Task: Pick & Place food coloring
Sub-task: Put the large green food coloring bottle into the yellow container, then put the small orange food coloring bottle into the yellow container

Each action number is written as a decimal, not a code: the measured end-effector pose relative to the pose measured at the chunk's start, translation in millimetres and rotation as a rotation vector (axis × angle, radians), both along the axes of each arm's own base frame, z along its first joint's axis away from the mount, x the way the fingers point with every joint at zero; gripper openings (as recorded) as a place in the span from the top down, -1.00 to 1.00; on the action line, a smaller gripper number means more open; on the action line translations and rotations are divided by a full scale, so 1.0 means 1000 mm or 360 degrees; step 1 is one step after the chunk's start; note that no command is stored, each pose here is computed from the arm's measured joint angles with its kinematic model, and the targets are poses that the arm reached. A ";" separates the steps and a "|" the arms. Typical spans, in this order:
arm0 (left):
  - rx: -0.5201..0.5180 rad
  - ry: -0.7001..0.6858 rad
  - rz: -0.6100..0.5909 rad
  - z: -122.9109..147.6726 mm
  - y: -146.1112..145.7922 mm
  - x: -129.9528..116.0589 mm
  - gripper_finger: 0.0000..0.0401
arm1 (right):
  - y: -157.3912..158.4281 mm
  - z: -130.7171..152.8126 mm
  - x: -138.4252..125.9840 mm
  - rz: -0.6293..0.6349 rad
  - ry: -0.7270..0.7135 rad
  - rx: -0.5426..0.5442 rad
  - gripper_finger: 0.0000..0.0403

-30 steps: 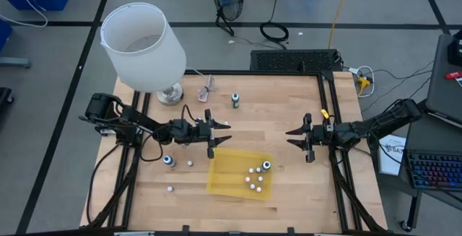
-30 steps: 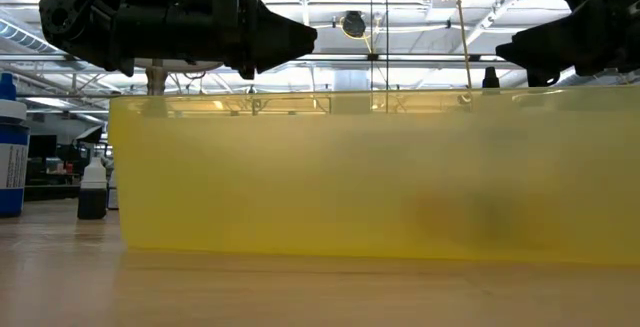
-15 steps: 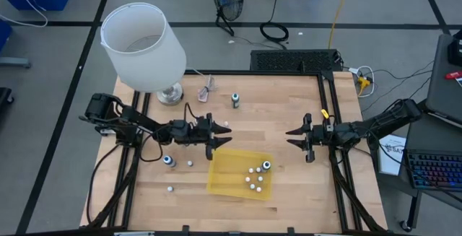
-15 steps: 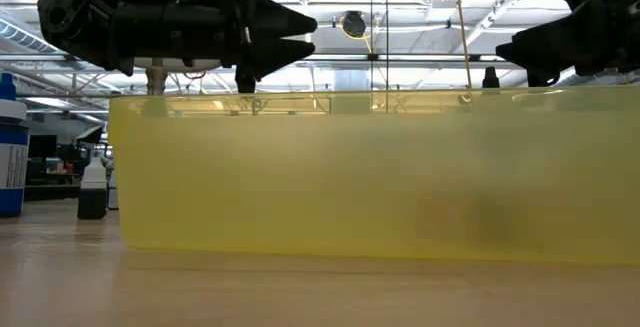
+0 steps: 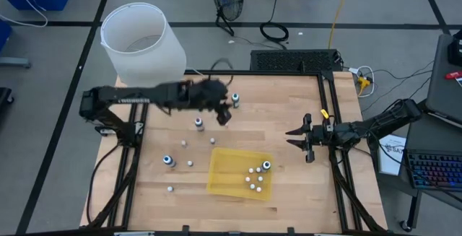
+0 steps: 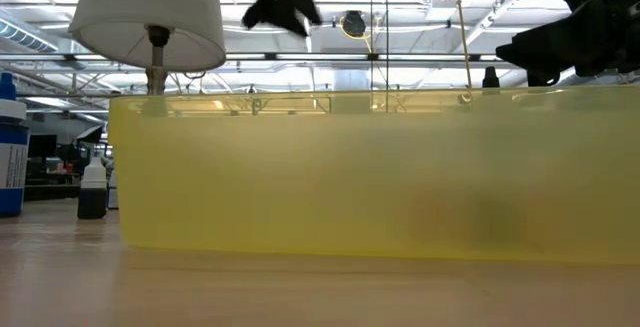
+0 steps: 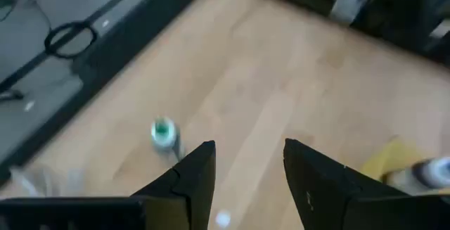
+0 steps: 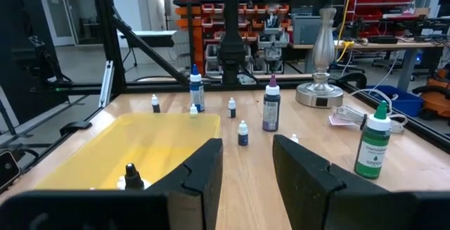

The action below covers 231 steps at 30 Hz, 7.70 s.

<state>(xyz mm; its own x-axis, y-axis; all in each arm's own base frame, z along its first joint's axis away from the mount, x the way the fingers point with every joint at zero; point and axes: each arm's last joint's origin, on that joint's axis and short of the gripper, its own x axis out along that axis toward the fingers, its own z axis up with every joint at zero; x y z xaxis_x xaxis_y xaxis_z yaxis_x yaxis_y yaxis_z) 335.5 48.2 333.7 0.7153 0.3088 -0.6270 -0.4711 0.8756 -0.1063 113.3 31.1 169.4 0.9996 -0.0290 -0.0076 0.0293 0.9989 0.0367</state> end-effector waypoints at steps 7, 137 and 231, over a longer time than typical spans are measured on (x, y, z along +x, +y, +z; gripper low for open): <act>-0.0071 0.0102 0.0059 0.051 0.041 0.018 -0.11 | 0.000 0.000 0.000 0.0000 0.0002 -0.0001 0.43; 0.0085 0.1156 -0.0102 -0.102 -0.190 0.044 0.27 | 0.000 -0.001 0.000 -0.0001 0.0011 -0.0004 0.43; -0.0413 0.1058 -0.0028 -0.169 0.035 0.066 -0.27 | 0.000 -0.001 0.000 -0.0001 0.0011 -0.0004 0.43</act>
